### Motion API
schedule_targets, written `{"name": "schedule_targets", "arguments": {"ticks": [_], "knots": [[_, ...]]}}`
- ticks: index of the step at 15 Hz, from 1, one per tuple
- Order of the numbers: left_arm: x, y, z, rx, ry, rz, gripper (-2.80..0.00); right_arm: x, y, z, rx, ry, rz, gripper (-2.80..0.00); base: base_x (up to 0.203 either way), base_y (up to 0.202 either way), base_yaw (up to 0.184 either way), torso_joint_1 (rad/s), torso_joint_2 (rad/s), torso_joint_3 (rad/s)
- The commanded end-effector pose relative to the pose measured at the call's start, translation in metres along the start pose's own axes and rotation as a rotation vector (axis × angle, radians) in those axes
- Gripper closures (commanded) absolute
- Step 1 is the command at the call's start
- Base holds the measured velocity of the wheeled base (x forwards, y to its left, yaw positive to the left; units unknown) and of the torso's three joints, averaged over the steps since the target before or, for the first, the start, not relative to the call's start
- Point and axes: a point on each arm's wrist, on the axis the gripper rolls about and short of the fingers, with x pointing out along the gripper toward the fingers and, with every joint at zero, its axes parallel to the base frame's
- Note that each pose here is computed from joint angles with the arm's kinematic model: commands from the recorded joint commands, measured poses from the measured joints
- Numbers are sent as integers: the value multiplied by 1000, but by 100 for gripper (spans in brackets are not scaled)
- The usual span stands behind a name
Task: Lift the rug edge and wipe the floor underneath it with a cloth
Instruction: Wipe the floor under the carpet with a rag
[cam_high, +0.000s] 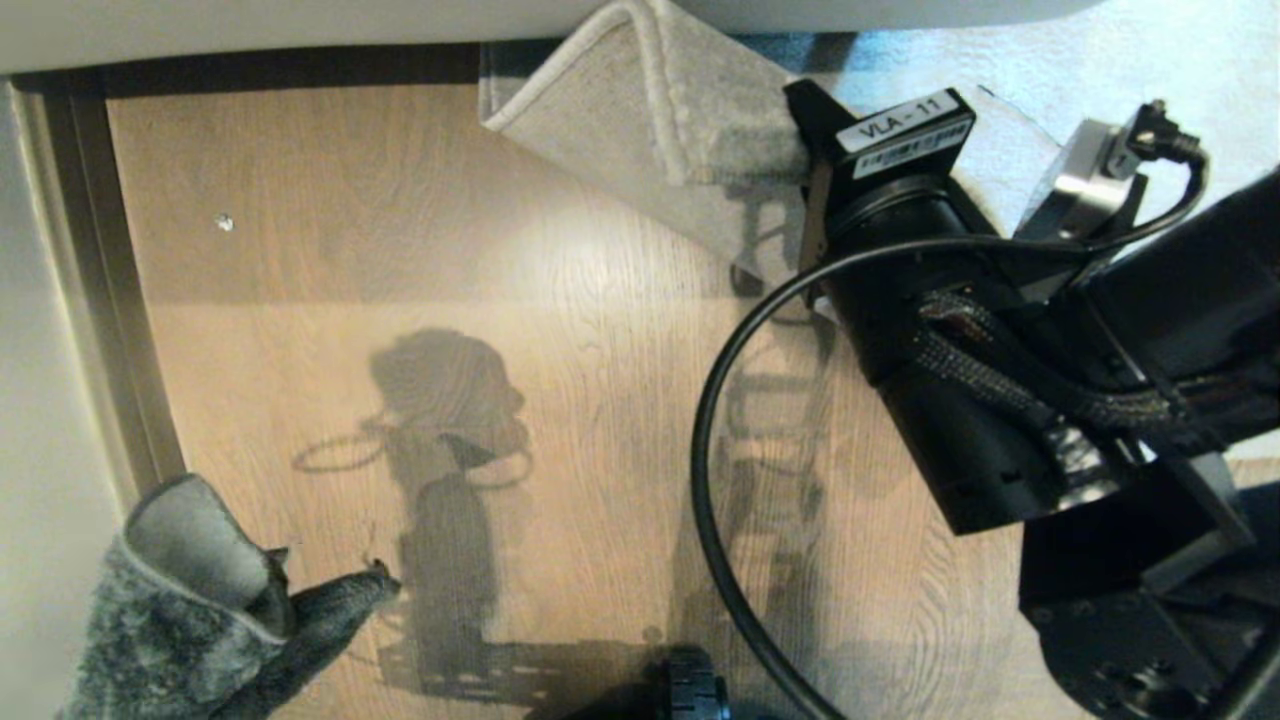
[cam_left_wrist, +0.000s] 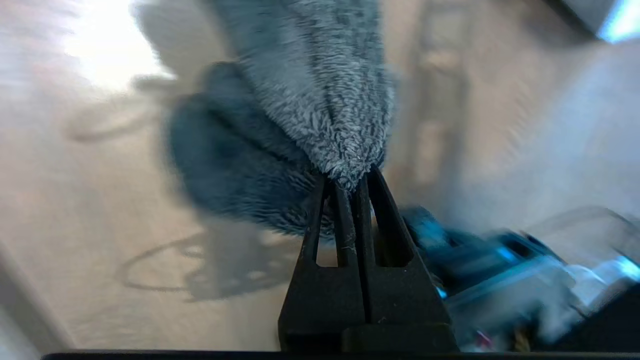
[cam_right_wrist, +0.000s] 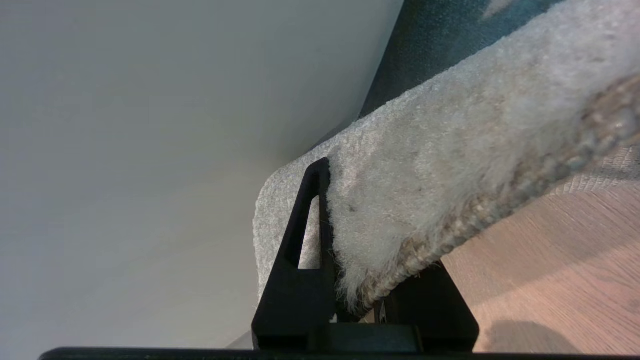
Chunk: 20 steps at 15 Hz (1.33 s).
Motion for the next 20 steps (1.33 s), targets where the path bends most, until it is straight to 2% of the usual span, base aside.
{"name": "schedule_targets", "arguments": {"ticks": [1, 3, 6, 8, 10, 13, 16, 20], "knots": [[17, 6, 8, -37, 99, -58, 0, 0, 4, 4, 28, -30, 29, 0, 0, 0, 0, 0, 0, 0], [28, 10, 12, -46, 157, -122, 0, 0, 6, 5, 31, -33, 32, 0, 0, 0, 0, 0, 0, 0], [43, 8, 16, -41, 243, -312, 0, 0, 9, 8, 34, -13, 64, 0, 0, 0, 0, 0, 0, 0], [59, 3, 18, -32, 328, -432, 0, 1, 12, 9, 38, -4, 89, 0, 0, 0, 0, 0, 0, 0], [80, -1, 19, -18, 378, -468, 0, 4, 14, 9, 44, -11, 99, 0, 0, 0, 0, 0, 0, 0], [122, -13, 19, -1, 410, -499, 0, 4, 9, 5, 45, -6, 86, 0, 0, 0, 0, 0, 0, 0], [157, -33, 11, 15, 437, -528, 0, 7, 11, 5, 60, -15, 94, 0, 0, 0, 0, 0, 0, 0], [178, -60, 2, 43, 492, -616, 0, 12, 1, 9, 45, -33, 78, 0, 0, 0, 0, 0, 0, 0]]}}
